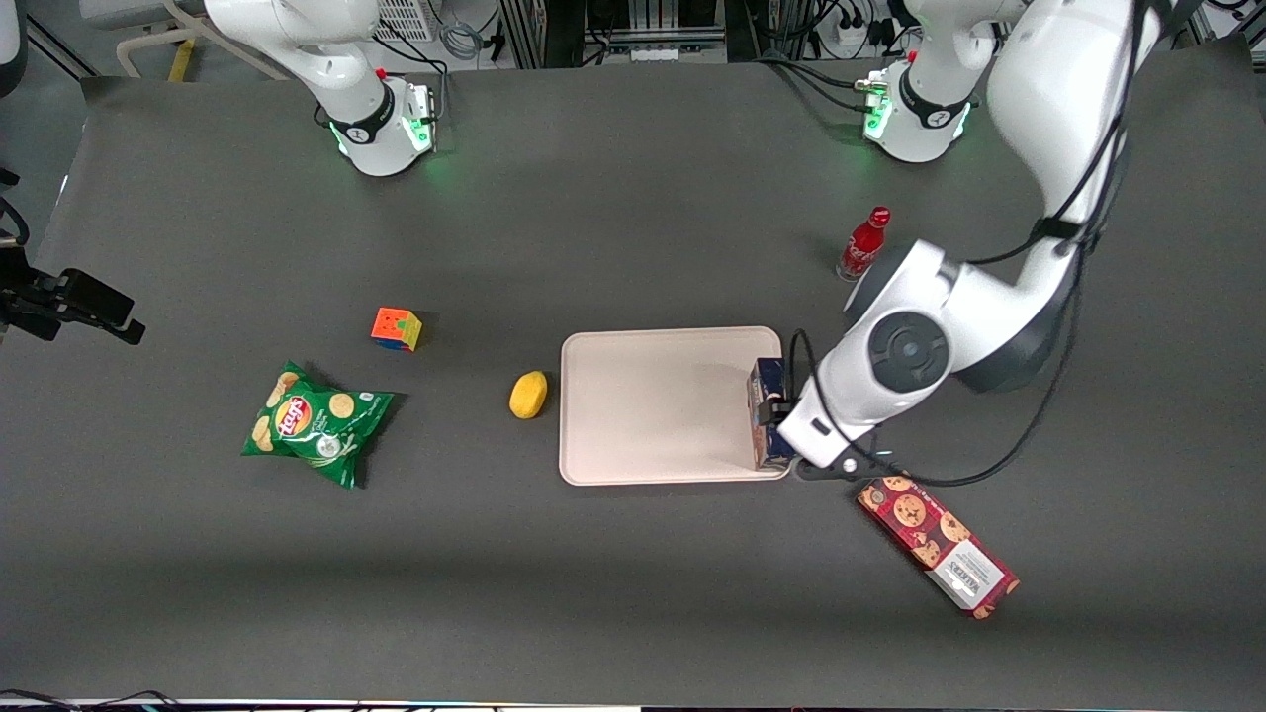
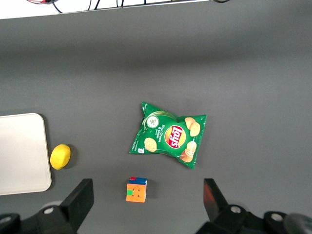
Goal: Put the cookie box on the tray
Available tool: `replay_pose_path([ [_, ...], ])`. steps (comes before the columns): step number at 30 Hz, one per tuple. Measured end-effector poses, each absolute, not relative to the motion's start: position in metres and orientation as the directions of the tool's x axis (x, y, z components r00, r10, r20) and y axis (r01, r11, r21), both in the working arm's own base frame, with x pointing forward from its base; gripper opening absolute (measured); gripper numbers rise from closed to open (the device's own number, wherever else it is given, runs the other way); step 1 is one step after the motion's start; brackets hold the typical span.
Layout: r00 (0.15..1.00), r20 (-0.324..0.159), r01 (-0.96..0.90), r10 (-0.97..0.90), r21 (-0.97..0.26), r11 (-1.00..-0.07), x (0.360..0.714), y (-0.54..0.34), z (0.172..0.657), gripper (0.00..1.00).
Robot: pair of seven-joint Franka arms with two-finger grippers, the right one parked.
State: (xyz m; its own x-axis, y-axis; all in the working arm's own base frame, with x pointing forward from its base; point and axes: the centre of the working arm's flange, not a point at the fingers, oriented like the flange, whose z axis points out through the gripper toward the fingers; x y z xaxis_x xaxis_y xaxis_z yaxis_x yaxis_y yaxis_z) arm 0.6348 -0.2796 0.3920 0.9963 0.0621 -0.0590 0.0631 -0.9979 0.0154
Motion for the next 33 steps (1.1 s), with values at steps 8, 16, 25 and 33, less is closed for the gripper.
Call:
replay_pose_path([
  [8, 0.994, -0.016, 0.108, 0.11, -0.066, -0.992, 0.621, -0.196, 0.543, 1.0],
  [16, 0.996, -0.084, 0.007, 0.012, -0.064, -0.998, 0.577, -0.071, 0.649, 1.0],
  [25, 0.987, -0.127, -0.103, -0.101, -0.008, -0.995, 0.543, 0.032, 0.637, 1.0],
  [33, 0.99, -0.082, -0.117, -0.118, 0.012, -0.993, 0.514, 0.048, 0.565, 1.0],
])
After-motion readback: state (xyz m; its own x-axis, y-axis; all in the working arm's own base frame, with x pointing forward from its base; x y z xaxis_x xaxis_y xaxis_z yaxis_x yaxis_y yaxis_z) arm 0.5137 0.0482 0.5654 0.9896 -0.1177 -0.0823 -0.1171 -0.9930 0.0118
